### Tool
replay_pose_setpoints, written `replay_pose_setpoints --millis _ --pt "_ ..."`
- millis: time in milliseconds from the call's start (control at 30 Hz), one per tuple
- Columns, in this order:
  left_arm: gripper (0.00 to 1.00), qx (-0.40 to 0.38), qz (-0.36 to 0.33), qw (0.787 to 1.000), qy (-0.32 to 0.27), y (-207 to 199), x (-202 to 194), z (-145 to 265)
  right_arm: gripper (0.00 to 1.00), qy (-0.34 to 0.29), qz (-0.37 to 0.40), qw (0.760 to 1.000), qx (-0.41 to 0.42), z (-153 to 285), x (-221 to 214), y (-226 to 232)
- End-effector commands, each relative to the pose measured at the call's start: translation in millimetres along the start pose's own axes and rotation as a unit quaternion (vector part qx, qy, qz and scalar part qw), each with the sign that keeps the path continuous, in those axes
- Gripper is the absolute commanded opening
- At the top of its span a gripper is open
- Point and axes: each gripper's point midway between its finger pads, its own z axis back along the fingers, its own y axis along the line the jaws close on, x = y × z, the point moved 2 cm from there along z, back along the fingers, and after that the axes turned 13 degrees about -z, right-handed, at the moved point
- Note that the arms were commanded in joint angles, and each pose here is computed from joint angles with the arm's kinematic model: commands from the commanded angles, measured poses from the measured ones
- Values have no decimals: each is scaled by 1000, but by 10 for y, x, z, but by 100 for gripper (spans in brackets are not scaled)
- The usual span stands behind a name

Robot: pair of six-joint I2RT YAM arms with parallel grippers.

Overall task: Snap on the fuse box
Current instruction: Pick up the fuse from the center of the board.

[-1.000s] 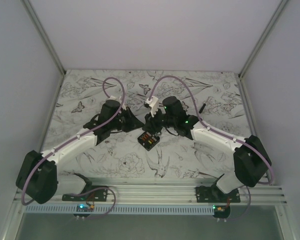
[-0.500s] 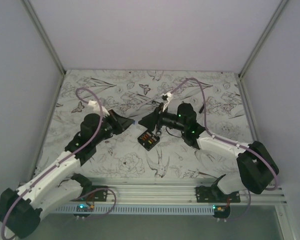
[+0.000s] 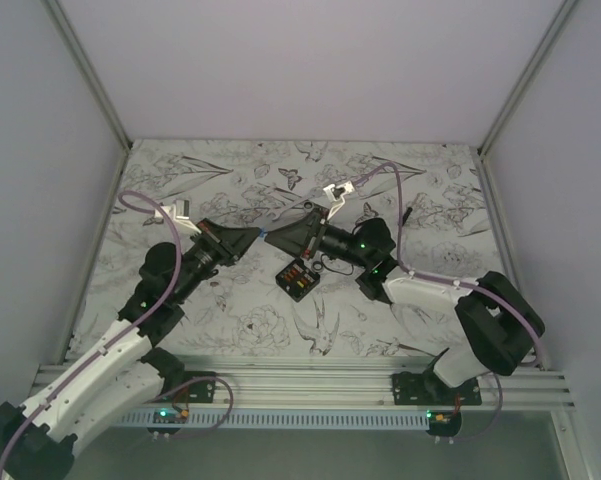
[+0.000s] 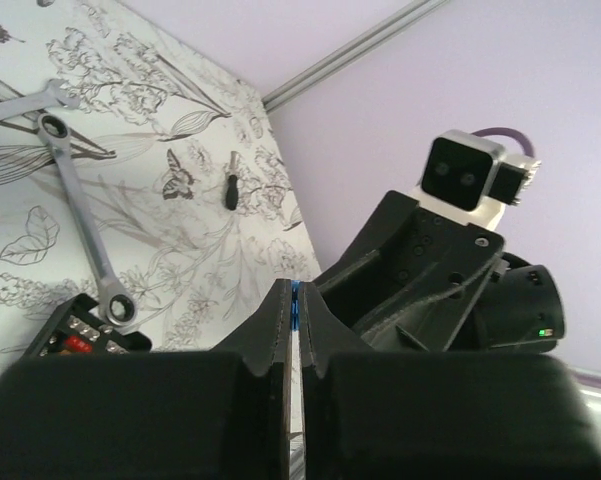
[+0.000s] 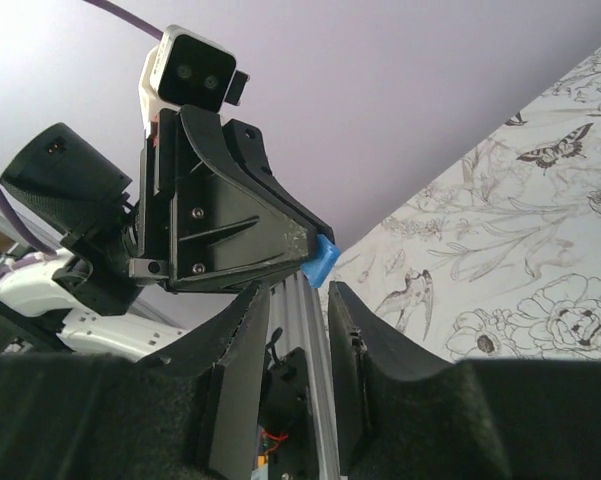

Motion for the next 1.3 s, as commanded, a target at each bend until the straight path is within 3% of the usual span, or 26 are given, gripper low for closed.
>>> replay_pose_setpoints --millis 0,700,900,1167,1200,1267 --pt "0 -35 15 999 -37 -168 150 46 35 -27 -6 999 35 -58 91 145" --pt "0 -49 28 998 -28 -223 87 34 24 -25 -23 995 92 -128 89 251" --pt "0 -50 30 998 -25 -222 66 23 18 -28 -24 995 95 -133 99 257" --pt "0 -37 27 999 -15 -136 -21 -7 0 -24 -17 996 88 -127 74 218" --pt "0 -30 25 999 -16 -94 -41 -9 0 -22 -13 996 82 -124 67 196" --pt "12 -15 13 1000 -18 3 -84 -5 0 -16 -4 998 66 -113 52 155"
